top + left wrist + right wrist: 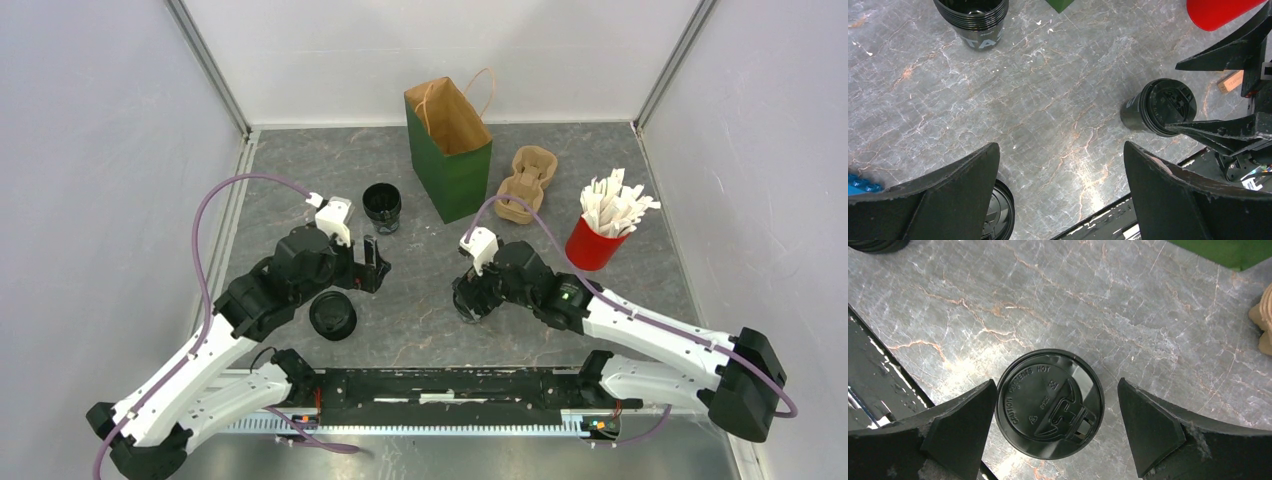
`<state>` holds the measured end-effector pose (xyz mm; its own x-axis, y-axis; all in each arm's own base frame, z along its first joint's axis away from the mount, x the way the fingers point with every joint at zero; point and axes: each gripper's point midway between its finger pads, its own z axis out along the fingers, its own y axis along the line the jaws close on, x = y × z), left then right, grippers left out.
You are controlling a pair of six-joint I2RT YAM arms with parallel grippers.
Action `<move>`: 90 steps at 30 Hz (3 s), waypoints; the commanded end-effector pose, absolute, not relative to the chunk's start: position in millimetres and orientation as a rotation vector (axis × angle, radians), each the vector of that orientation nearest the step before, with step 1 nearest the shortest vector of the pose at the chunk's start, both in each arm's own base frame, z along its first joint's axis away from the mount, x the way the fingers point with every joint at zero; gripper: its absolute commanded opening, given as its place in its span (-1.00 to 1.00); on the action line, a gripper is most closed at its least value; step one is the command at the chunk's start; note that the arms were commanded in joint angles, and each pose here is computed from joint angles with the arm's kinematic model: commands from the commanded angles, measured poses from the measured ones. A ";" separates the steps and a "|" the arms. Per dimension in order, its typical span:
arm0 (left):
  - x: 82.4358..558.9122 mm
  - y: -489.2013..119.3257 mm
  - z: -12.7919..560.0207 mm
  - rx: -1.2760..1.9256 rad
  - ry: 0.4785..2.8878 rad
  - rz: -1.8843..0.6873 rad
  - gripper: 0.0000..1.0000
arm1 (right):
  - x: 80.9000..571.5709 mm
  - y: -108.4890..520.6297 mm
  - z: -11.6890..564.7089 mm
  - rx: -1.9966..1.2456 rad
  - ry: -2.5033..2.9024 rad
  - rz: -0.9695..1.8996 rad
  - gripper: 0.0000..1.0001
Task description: Pack the takeout coffee
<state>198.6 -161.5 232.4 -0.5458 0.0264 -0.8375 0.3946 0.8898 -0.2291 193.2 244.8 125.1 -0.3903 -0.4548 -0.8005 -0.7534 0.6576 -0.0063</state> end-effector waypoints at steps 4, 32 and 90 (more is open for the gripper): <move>204.5 -153.9 236.7 0.329 2.060 -0.434 0.99 | 197.1 254.0 149.8 -0.935 1.988 0.476 0.96; 206.9 -151.8 231.0 0.337 2.077 -0.400 0.99 | 187.5 247.8 109.7 -1.016 2.031 0.403 0.96; 207.5 -150.8 226.4 0.329 2.094 -0.387 0.99 | 292.4 129.1 92.2 -0.411 2.221 0.294 0.76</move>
<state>204.4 -154.0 222.4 -0.5419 0.0648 -0.8379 0.3732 0.9119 -0.1708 306.0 143.5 106.1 -0.5360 -0.1692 -0.8271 -0.4111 0.9080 0.0808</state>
